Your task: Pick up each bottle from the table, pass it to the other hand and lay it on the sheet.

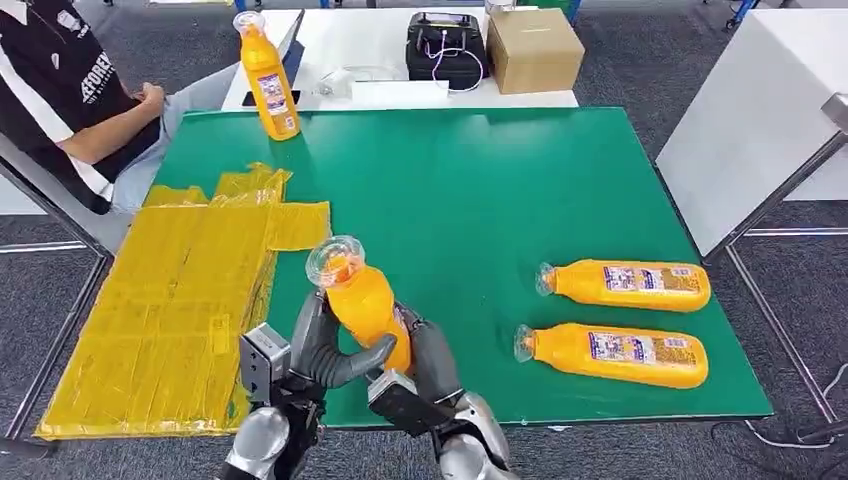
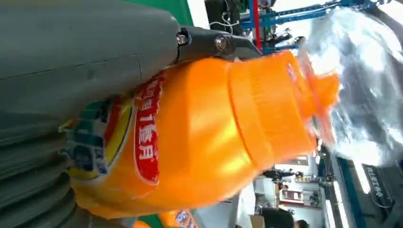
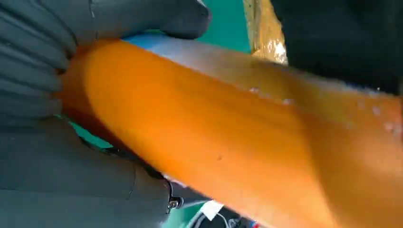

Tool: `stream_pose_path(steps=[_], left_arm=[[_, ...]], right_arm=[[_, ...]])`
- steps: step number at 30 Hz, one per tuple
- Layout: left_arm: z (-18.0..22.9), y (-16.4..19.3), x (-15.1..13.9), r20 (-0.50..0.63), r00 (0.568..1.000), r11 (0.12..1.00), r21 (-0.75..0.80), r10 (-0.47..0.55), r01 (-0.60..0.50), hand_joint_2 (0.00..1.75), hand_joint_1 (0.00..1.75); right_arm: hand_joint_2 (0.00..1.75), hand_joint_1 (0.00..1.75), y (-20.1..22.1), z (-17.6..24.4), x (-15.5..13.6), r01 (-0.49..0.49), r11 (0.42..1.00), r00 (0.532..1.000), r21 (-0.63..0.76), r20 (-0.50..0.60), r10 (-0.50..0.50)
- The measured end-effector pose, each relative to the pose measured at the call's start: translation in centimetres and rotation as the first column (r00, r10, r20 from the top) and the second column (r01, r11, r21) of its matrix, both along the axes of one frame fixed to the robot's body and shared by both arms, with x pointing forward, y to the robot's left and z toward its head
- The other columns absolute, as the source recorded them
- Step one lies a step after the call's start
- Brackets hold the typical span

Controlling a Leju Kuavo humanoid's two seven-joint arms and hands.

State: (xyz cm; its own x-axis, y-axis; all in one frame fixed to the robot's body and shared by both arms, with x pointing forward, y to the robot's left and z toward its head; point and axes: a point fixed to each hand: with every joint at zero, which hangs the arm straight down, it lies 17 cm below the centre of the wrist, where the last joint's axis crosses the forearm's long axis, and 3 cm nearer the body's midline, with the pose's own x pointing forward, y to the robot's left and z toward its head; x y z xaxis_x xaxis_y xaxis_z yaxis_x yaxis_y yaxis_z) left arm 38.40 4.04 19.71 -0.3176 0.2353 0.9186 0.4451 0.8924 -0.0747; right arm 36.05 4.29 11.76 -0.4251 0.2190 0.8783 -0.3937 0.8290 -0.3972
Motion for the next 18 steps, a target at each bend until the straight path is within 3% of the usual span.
stream_pose_path(steps=[10, 12, 18], left_arm=[[-2.8, -0.4, 1.7, -0.072, 0.997, 0.999, 0.029, -0.033, 0.035, 1.75, 0.00], [-3.1, -0.4, 1.8, -0.080, 0.996, 0.999, 0.027, -0.033, 0.036, 1.75, 1.69], [-3.6, 0.0, 2.0, -0.091, 0.996, 0.999, 0.027, -0.025, 0.028, 1.75, 1.75]], right_arm=[[1.75, 1.75, 2.0, -0.2, -0.5, -0.032, 0.996, 0.998, -0.081, 0.059, 0.037], [1.75, 1.75, 2.0, -0.4, -0.4, -0.031, 0.996, 0.998, -0.086, 0.058, 0.036], [1.75, 1.75, 2.1, -0.7, -0.3, -0.030, 0.995, 0.998, -0.095, 0.059, 0.035]])
